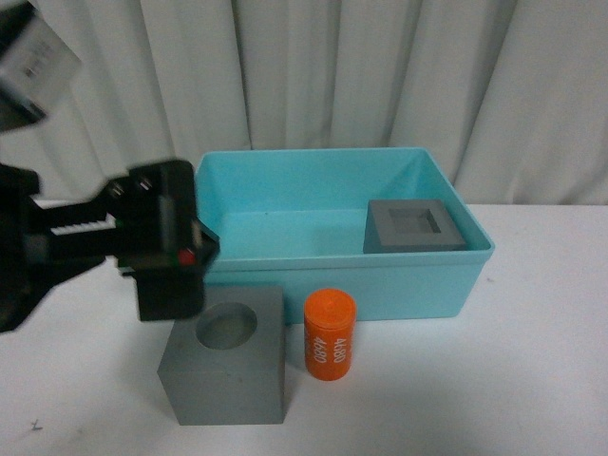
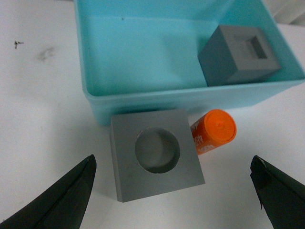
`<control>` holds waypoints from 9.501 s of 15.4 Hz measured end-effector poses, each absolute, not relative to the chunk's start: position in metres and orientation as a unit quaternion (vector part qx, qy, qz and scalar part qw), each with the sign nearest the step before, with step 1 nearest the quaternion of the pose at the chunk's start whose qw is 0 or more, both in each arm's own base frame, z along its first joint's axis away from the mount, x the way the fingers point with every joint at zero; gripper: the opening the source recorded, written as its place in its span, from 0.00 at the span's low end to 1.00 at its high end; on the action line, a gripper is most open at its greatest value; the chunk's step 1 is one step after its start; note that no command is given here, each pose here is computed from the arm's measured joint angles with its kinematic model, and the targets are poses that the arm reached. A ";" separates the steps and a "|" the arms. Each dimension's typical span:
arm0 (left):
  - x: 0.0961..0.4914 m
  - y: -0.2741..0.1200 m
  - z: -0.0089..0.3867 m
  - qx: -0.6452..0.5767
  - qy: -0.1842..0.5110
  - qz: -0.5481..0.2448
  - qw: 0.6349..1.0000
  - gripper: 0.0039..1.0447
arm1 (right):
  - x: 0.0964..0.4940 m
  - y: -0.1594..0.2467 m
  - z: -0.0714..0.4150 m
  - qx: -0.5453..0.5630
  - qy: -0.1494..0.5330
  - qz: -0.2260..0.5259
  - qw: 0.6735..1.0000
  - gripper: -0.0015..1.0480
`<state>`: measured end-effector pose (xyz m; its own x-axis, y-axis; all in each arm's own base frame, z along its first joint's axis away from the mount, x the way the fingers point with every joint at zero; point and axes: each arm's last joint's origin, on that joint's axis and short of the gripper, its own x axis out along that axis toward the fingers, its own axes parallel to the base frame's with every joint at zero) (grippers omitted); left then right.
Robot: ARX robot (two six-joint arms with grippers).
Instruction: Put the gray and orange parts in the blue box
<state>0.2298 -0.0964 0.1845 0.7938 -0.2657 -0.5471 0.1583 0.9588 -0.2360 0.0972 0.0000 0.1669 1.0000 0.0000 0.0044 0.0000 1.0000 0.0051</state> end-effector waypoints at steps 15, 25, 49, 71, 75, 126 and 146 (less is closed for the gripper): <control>0.294 -0.105 0.107 -0.018 0.401 -0.042 0.915 0.94 | 0.097 0.000 0.167 0.003 -0.002 0.000 1.000 0.94; 0.292 -0.115 0.105 -0.004 0.418 -0.072 0.906 0.43 | 0.097 0.000 0.167 0.002 -0.002 0.000 1.000 0.94; 0.393 -0.183 0.242 0.019 0.333 -0.099 0.938 0.18 | 0.097 0.000 0.167 0.002 -0.002 0.000 1.000 0.94; 0.347 -0.132 0.281 -0.035 0.200 -0.096 0.974 0.94 | 0.097 0.000 0.167 0.002 -0.002 0.000 1.000 0.94; 0.298 -0.115 0.301 -0.033 0.047 -0.056 0.997 0.81 | 0.097 0.000 0.167 0.002 -0.002 0.000 1.000 0.94; 0.097 0.000 0.166 -0.007 0.000 0.000 1.000 0.93 | 0.098 0.000 0.165 0.008 0.026 0.017 0.999 0.94; 0.097 0.000 0.166 -0.007 0.000 0.000 1.000 0.94 | 0.335 0.170 0.135 0.029 0.437 0.267 0.858 0.94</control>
<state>0.0975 -0.0001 0.1662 1.0000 -0.0008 0.0006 0.0008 0.9999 -0.0139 0.3346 0.1702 0.1347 0.4742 0.4842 -0.7353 -0.4335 0.8553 0.2837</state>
